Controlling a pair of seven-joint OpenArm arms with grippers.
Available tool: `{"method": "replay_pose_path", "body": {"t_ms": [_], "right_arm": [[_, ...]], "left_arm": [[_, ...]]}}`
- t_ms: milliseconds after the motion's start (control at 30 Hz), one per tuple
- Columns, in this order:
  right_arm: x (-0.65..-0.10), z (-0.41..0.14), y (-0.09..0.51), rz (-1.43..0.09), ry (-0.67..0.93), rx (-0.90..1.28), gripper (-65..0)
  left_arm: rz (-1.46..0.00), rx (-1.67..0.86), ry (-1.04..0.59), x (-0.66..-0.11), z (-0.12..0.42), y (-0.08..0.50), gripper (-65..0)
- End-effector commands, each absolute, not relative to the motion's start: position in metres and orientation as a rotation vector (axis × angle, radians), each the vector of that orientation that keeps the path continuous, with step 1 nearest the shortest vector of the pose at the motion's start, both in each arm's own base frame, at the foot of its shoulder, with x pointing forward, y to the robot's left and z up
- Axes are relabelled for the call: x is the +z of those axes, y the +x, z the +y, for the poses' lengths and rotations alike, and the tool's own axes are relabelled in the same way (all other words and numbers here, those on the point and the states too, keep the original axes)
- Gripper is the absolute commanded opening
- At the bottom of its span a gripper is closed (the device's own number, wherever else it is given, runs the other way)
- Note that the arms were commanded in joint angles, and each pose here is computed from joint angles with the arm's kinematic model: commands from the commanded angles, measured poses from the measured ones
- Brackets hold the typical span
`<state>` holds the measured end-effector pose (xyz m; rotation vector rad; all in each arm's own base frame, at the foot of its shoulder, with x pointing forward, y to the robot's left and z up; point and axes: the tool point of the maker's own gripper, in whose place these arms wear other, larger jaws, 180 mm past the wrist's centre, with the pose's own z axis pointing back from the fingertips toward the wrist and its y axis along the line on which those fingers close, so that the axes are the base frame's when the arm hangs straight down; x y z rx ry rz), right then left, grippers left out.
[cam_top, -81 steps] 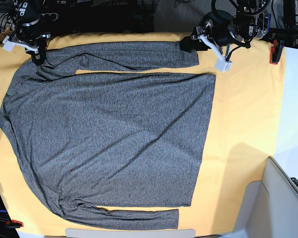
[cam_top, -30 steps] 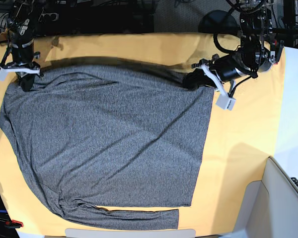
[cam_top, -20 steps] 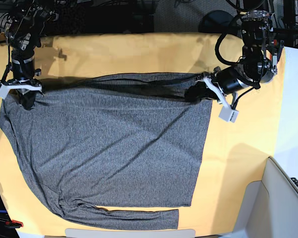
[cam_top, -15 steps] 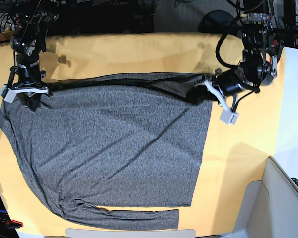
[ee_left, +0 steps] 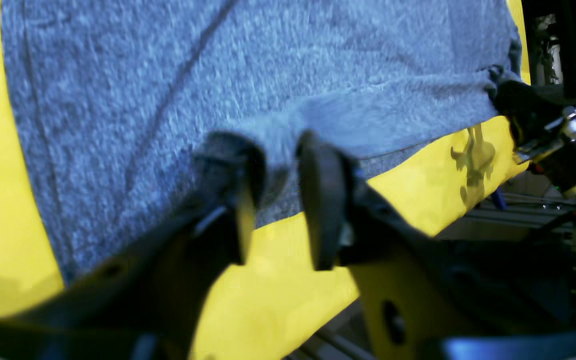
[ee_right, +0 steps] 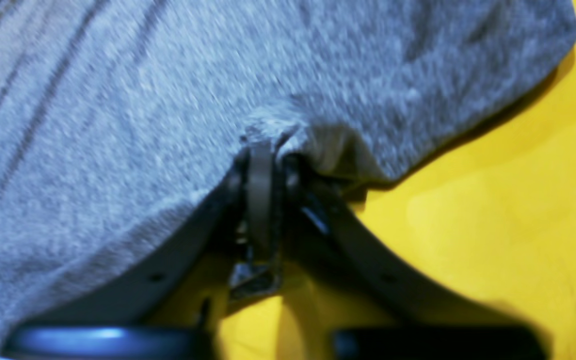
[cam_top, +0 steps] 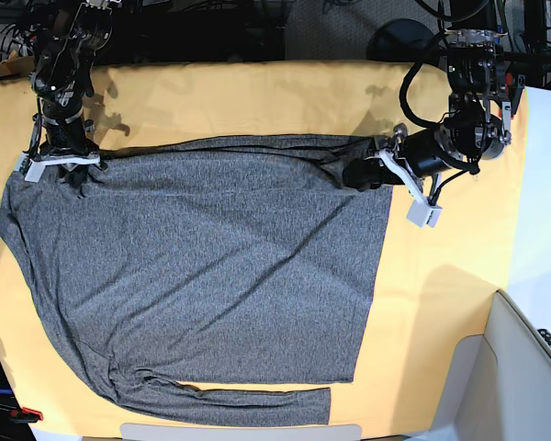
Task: Fold the T-shirt properly
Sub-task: 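Lift the collar edge with both grippers and pull it taut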
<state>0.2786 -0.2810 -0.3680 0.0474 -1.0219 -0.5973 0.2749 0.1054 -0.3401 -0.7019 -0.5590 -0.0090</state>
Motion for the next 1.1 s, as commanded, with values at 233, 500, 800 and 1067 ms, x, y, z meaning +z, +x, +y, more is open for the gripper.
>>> {"method": "replay_pose_path", "body": {"t_ms": [233,500,800,1067], "right_arm": [[-0.341,-0.285,0.29,-1.109,0.04,-0.572,-22.8],[-0.297,-0.305,0.282,-1.223,-0.001,-0.583,-22.1],[-0.31,-0.367,0.243,-1.233,-0.016,-0.867,-22.1],[-0.353,-0.374,0.244,-1.151,0.066,-1.002,-22.2]], "left_arm": [[-0.594,-0.027,-0.693,-0.329,0.112,0.281,-44.8],[-0.588,-0.026,-0.694,-0.331,0.112,0.279,-44.8],[-0.57,-0.018,-0.693,-0.336,0.112,0.272,-44.8],[-0.568,-0.018,-0.695,-0.337,0.112,0.272,-44.8]]}}
